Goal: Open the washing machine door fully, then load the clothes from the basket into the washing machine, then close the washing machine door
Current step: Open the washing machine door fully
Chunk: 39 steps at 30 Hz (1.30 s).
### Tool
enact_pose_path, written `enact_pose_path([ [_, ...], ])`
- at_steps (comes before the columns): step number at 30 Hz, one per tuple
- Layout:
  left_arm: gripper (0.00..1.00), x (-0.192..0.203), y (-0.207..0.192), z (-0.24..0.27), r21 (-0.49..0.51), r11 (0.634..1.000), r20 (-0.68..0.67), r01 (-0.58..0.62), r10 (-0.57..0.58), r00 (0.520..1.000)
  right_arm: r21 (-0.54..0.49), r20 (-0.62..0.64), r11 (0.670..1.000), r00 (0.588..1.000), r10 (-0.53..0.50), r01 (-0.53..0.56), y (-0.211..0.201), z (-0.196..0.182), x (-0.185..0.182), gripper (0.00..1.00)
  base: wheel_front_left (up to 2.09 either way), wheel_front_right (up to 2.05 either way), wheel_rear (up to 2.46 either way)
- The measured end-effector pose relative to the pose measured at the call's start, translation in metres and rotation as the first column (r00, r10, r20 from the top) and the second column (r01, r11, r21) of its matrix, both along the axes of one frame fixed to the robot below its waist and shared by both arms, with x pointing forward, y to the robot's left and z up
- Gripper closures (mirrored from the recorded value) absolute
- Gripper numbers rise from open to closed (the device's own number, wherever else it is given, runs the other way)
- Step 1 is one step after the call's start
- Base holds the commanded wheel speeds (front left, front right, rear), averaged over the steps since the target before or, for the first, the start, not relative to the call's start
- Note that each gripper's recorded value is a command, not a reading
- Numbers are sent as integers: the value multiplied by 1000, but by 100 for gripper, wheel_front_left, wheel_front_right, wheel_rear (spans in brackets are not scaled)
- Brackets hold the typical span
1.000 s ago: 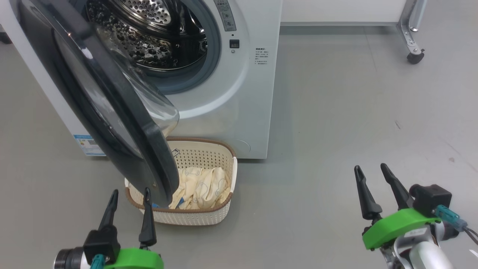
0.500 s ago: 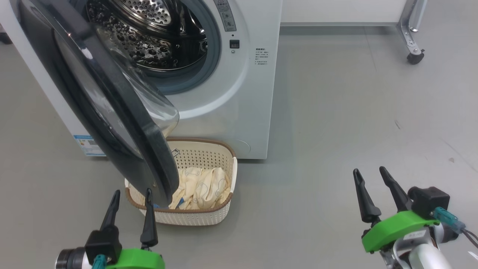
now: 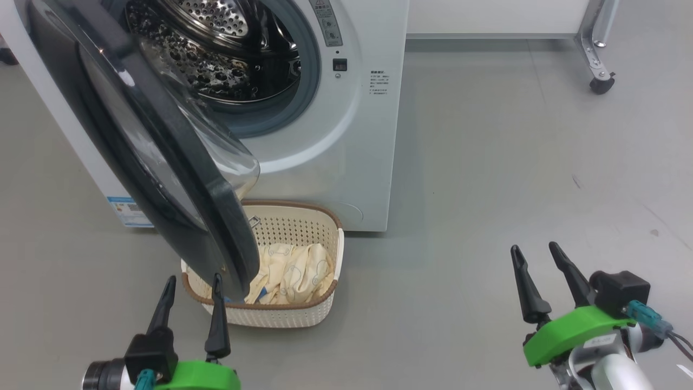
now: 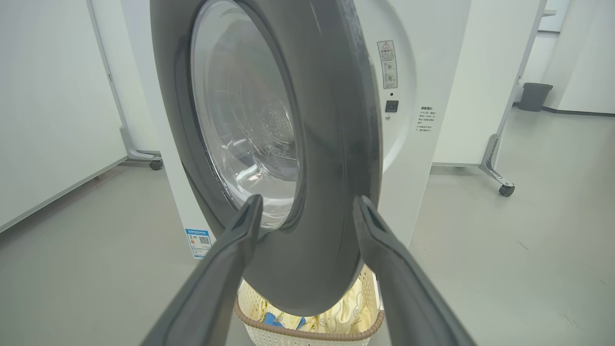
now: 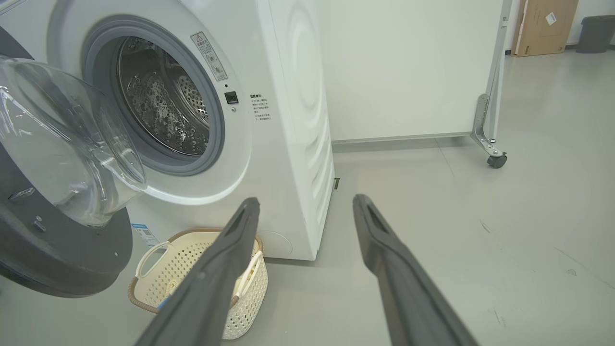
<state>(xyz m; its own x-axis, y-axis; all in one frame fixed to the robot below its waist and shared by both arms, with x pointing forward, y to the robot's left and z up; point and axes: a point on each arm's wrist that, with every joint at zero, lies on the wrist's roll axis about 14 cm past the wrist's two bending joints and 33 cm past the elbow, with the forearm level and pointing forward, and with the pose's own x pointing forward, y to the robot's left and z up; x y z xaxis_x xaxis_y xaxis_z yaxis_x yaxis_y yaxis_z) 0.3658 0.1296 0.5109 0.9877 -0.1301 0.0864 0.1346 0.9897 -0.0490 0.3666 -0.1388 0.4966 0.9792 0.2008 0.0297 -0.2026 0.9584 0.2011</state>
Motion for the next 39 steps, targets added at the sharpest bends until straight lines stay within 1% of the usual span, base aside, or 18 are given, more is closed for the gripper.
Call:
enact_pose_path([
  [9,0,0,0,0,-6,1000,0,-1,1,1000,2,1,1000,1000,0,0,0,0,0,0,0,0,0],
  [10,56,0,0,0,-7,1000,-1,-2,2,1000,2,1,1000,1000,0,0,0,0,0,0,0,0,0],
  [11,100,0,0,-1,-7,1000,-4,-1,1,1000,2,0,1000,1000,0,0,1,0,0,0,0,0,0],
  [16,100,0,0,-1,-18,1000,-6,5,-6,1000,3,-3,1000,1000,0,0,1,-1,-1,0,0,0,0],
  [24,100,3,16,11,-25,999,32,-36,36,999,1,-16,1000,1000,4,-4,3,-4,0,0,0,0,0],
  [28,100,6,25,24,-24,998,74,-58,59,996,3,-22,1000,1000,6,-6,4,-5,-1,0,0,0,0],
  [31,100,13,31,45,-30,997,135,-70,73,988,3,-27,1000,1000,10,-10,6,-7,-1,0,0,0,0],
  [32,100,19,34,66,-32,997,195,-73,78,978,3,-33,1000,999,13,-13,7,-9,-2,0,0,0,0],
  [34,100,23,34,91,-36,997,266,-66,73,961,2,-38,1000,999,14,-14,8,-11,-3,0,0,0,0],
  [39,100,29,27,139,-17,999,401,-32,36,915,3,-44,1000,999,7,-7,6,-13,-6,0,0,0,0],
])
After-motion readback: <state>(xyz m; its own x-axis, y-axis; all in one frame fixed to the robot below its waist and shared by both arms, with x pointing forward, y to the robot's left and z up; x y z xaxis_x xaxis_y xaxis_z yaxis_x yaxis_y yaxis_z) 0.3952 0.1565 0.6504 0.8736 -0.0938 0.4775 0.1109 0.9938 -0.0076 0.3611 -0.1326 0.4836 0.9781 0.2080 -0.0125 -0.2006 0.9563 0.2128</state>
